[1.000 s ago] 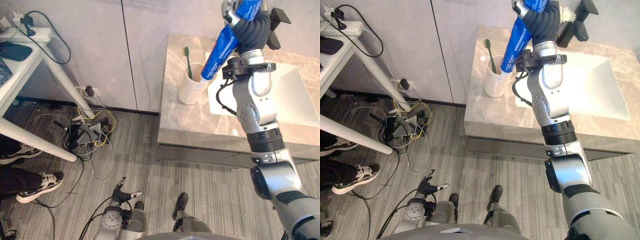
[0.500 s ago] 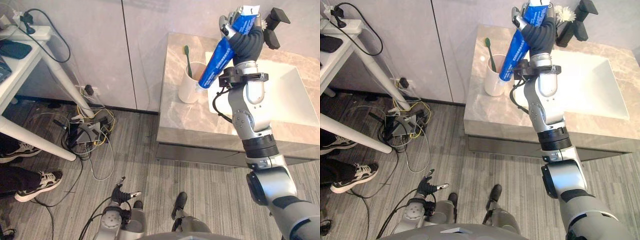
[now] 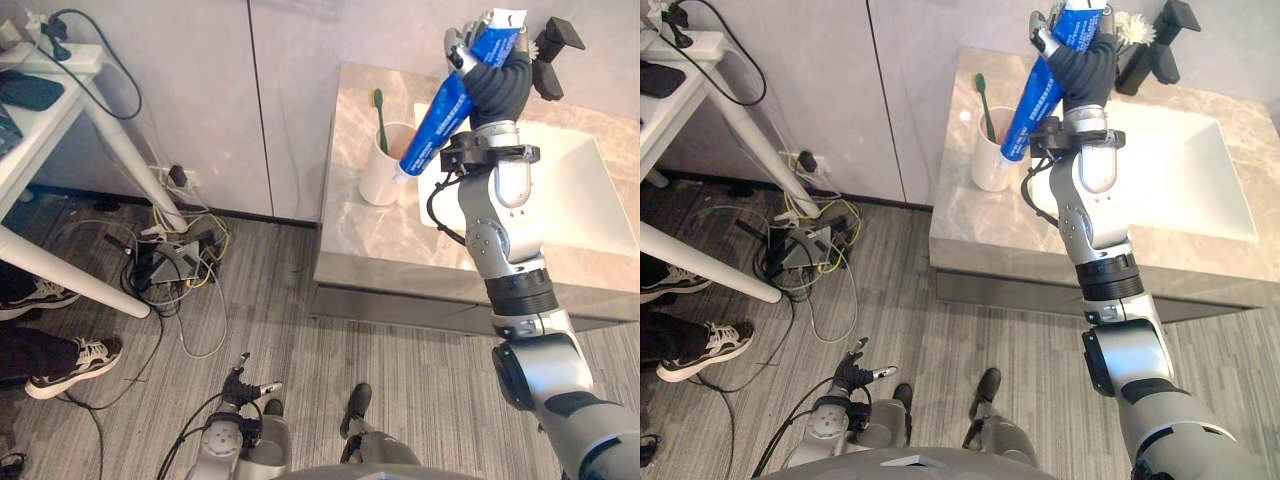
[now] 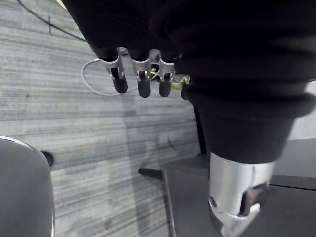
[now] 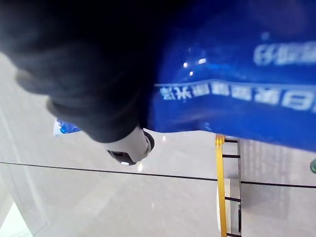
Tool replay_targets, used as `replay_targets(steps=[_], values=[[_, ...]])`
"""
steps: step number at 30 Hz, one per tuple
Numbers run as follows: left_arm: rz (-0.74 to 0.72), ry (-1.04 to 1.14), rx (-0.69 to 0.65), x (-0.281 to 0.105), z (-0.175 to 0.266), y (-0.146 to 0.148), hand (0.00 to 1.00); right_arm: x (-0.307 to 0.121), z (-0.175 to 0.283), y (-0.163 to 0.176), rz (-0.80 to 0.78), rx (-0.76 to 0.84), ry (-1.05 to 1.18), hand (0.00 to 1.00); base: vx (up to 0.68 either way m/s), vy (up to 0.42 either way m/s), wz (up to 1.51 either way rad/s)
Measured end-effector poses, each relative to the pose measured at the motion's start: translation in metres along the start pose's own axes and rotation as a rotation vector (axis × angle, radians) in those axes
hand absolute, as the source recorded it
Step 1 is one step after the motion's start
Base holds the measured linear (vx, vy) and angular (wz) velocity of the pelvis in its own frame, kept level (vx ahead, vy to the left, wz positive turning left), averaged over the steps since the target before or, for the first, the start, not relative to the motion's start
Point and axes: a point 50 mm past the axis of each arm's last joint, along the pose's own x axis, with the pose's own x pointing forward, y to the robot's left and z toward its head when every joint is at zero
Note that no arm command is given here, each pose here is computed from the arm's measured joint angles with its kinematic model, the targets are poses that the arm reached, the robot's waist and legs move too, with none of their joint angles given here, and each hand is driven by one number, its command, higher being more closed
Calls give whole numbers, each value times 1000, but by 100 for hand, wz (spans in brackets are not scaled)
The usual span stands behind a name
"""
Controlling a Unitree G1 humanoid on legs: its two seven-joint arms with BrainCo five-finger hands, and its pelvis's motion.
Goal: Organize washtable
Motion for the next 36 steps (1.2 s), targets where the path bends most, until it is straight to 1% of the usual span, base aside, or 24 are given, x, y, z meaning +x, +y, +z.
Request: replay_targets(steps=[19, 27, 36], values=[[1, 3, -1, 0, 0, 0, 0, -1, -1, 0, -5, 11, 6, 100, 0, 0, 0], [7, 8, -10, 0, -1, -1, 0, 0, 30, 10, 41, 53, -152, 100, 0, 0, 0], [27, 18, -26, 0, -2, 1, 0, 0, 42, 9, 32, 70, -214, 100, 0, 0, 0]])
